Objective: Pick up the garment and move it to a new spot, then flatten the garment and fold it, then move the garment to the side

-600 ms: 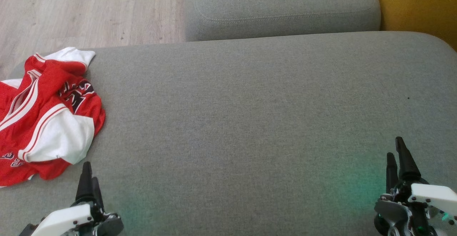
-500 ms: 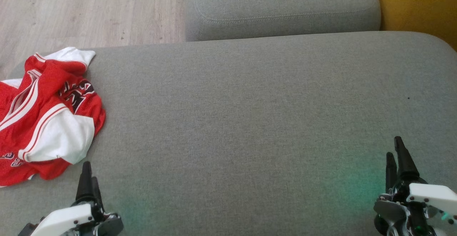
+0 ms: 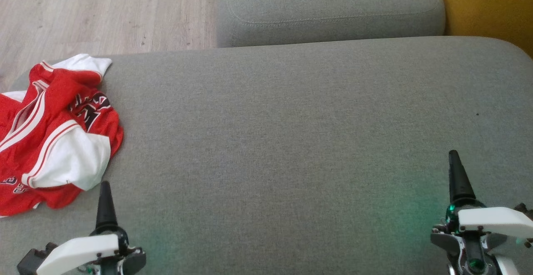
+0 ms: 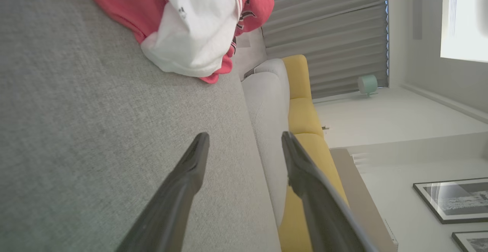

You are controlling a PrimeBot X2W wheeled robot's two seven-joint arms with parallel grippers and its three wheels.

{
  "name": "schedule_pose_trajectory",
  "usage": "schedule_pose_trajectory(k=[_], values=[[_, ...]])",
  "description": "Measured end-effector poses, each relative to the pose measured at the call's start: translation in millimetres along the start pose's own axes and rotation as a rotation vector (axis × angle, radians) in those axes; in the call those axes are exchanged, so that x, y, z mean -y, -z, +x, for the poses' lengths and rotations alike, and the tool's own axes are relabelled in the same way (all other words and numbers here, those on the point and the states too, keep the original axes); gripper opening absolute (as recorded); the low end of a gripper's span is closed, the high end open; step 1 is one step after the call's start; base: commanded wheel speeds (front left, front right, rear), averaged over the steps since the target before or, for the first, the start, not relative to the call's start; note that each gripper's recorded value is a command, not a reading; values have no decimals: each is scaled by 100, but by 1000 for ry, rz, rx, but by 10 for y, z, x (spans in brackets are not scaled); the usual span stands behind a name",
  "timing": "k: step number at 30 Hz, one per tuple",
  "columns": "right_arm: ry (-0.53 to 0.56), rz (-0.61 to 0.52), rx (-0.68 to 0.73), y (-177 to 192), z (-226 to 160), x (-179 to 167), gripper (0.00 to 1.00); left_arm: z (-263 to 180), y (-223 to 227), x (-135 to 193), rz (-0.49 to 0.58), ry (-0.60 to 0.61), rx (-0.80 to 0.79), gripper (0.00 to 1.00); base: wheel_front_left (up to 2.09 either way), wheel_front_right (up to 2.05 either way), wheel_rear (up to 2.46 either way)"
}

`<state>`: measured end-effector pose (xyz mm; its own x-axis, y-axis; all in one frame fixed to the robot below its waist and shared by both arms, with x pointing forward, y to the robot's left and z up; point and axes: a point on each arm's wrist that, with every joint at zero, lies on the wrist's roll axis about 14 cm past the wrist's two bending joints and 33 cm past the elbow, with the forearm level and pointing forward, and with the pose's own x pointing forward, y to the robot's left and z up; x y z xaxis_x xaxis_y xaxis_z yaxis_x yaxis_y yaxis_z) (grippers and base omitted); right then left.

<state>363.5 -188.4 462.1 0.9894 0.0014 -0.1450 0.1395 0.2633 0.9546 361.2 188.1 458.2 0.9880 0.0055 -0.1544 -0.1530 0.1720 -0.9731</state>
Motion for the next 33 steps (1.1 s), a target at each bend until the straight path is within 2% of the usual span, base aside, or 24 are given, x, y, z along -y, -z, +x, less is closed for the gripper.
schedule_pose_trajectory(k=[14, 22, 33], values=[[-34, -279, -44, 143, 16, -92, 100, -1, 146, 25, 269, 12, -39, 100, 0, 0, 0], [-49, -442, -54, 179, 20, -111, 100, -48, 211, -67, 459, 1, -78, 100, 0, 0, 0], [-70, -609, -65, 249, 8, -126, 100, -57, 257, -52, 637, 24, -95, 100, 0, 0, 0]])
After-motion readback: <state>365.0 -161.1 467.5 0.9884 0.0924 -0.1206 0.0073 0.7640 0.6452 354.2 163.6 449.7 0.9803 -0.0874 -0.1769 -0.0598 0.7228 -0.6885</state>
